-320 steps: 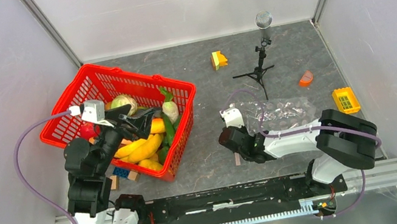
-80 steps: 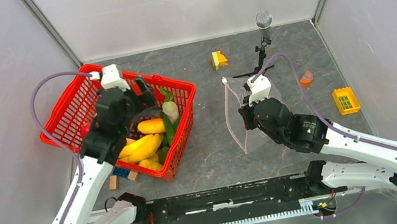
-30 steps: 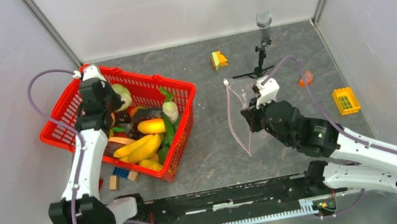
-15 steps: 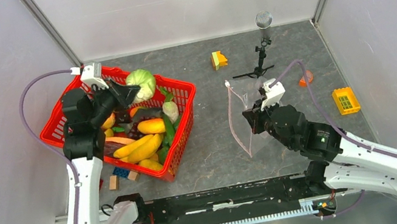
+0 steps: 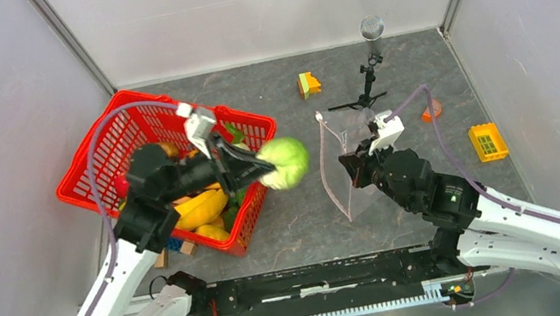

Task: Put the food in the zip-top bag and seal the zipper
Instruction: Place the fake vegetable in the zipper food storage bag.

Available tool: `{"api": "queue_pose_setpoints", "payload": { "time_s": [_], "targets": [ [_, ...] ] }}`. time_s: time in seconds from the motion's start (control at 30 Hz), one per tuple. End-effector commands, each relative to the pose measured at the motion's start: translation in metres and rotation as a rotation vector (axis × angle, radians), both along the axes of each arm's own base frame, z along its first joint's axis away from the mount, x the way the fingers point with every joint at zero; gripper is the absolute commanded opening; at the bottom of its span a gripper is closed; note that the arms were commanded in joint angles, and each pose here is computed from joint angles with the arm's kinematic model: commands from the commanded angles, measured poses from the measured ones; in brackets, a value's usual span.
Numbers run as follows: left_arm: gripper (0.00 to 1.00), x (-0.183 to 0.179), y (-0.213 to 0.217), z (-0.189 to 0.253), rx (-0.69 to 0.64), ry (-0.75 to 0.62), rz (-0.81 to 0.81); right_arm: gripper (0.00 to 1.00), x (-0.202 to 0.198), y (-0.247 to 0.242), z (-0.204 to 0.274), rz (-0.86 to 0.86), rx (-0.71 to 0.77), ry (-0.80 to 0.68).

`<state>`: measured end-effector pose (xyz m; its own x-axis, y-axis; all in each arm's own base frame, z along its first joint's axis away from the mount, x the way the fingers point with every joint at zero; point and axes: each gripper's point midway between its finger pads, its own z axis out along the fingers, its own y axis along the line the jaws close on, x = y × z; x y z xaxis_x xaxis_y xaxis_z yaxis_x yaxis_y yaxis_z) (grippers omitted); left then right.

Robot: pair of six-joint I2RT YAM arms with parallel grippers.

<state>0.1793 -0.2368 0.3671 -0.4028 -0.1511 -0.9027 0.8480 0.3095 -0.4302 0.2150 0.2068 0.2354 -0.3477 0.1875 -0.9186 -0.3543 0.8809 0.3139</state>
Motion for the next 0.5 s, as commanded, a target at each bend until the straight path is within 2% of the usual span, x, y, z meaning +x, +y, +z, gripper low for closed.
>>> {"api": "queue_pose_setpoints", "payload": {
  "time_s": [0.0, 0.23, 0.47],
  "targets": [
    [0.03, -0.023, -0.041, -0.010, -0.028, 0.038, -0.108, 0.02, 0.004, 0.004, 0.012, -0.021, 0.077, -0.021],
    [0.02, -0.028, -0.084, -0.046, 0.072, 0.050, -0.137, 0.02, 0.001, 0.007, 0.017, 0.002, 0.094, -0.021],
    [0.02, -0.004, -0.097, -0.076, 0.189, 0.050, -0.012, 0.01, -0.004, 0.007, 0.026, 0.031, 0.123, -0.030]
  ]
}}
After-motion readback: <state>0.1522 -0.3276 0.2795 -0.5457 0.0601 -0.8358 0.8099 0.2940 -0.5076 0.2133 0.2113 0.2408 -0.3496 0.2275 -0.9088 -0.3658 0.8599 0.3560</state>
